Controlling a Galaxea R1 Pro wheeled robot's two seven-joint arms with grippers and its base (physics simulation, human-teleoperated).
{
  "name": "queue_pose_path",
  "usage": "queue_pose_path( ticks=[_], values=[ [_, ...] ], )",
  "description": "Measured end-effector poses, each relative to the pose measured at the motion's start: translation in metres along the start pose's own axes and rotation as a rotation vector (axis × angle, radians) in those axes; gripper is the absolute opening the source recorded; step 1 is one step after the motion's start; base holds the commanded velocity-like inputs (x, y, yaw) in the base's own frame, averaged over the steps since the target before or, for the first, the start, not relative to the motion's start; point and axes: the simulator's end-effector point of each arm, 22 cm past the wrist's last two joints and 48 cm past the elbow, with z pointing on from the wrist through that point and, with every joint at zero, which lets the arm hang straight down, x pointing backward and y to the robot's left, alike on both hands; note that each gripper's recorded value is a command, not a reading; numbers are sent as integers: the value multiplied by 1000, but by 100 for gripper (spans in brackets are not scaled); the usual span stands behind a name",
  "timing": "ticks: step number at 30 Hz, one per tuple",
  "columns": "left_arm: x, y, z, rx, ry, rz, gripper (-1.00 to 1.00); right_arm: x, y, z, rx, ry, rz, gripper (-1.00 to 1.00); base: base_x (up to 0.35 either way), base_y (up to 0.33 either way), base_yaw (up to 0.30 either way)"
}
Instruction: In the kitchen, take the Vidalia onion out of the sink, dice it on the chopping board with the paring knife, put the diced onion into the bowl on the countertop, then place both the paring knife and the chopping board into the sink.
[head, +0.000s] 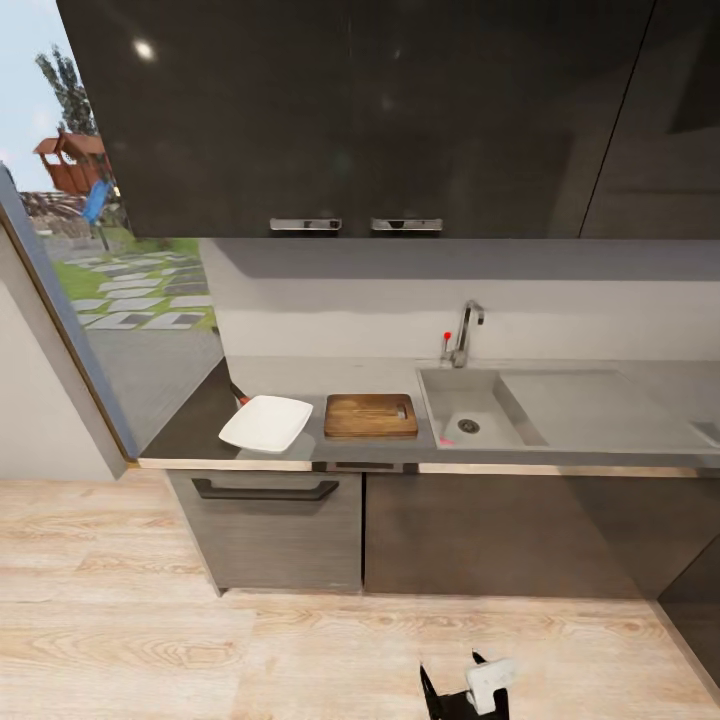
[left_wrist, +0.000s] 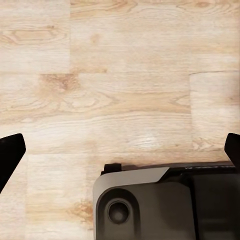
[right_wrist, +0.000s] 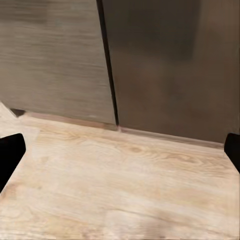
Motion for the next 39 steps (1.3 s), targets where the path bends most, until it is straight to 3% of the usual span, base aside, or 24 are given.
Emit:
queue_pose_path(
  ticks=[3, 9, 39],
  values=[
    [0, 0, 0, 0, -1, 0, 100, 42, 4, -6, -6, 82, 13, 100, 25, -78, 0],
    [0, 0, 0, -1, -1, 0, 100, 82, 11, -15, -16, 142, 24, 100, 141, -135, 0],
    [0, -1, 0, 2, 1, 0, 100, 96, 14, -19, -19, 170, 35, 100, 183, -219, -4]
  ],
)
